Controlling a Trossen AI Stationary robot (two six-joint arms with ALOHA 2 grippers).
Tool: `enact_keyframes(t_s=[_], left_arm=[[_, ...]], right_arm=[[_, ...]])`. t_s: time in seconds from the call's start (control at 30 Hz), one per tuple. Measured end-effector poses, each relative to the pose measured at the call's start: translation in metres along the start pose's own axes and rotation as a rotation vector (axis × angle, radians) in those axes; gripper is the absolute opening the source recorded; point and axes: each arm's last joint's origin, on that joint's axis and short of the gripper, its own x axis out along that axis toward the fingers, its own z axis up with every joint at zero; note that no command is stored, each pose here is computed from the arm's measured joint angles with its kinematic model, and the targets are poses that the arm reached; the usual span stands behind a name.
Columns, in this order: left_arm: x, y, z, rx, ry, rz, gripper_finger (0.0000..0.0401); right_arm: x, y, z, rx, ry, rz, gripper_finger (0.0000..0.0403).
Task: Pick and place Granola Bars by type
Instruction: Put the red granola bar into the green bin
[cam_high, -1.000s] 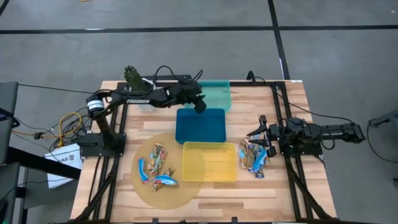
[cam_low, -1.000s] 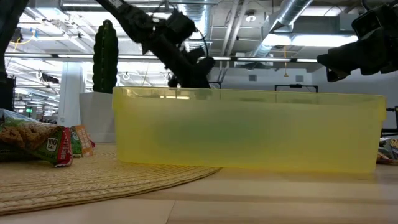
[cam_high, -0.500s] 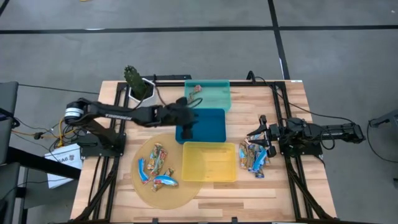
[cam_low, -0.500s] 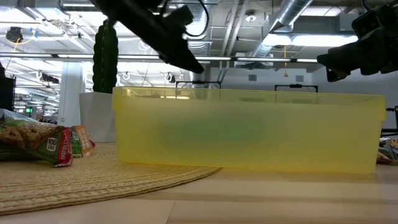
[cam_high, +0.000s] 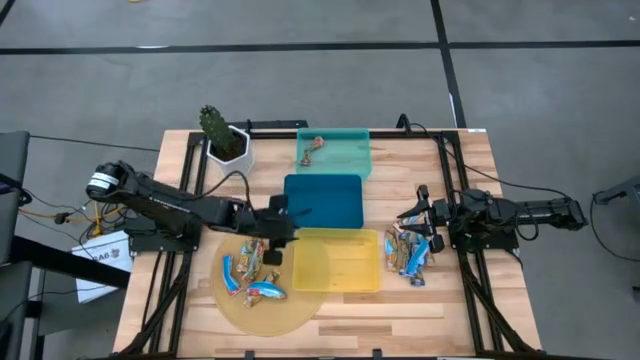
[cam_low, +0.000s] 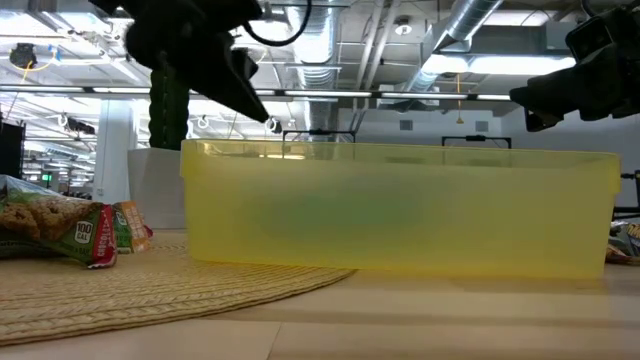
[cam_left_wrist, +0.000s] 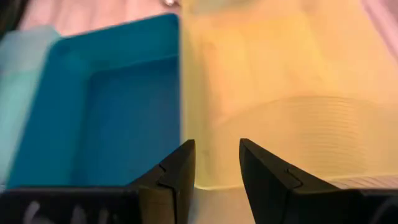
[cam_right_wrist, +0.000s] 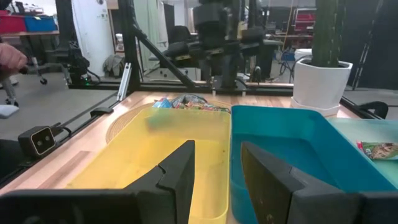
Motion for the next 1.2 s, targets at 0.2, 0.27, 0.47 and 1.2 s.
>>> enact_keyframes(t_s=[0.2,0.27,0.47,1.2], left_arm=[[-0.005,-0.023,-0.006,-0.068,0.058,-0.018,0.0119],[-0.008,-0.030,-0.009,-0.086,0.082,-0.029,0.0119],[-0.015,-0.052,-0.017,-0.129,0.144,-0.077,0.0119],[-0.049,-0.118,-0.042,0.029,0.253,-0.267,0.0119]], right_arm=[[0.000,0.000,0.000,0.000,0.000,0.000,0.0124],[0.000,0.000,0.000,0.000,0.000,0.000,0.0124],[0.000,0.000,0.000,0.000,0.000,0.000,0.0124],[0.000,0.000,0.000,0.000,0.000,0.000,0.0124]])
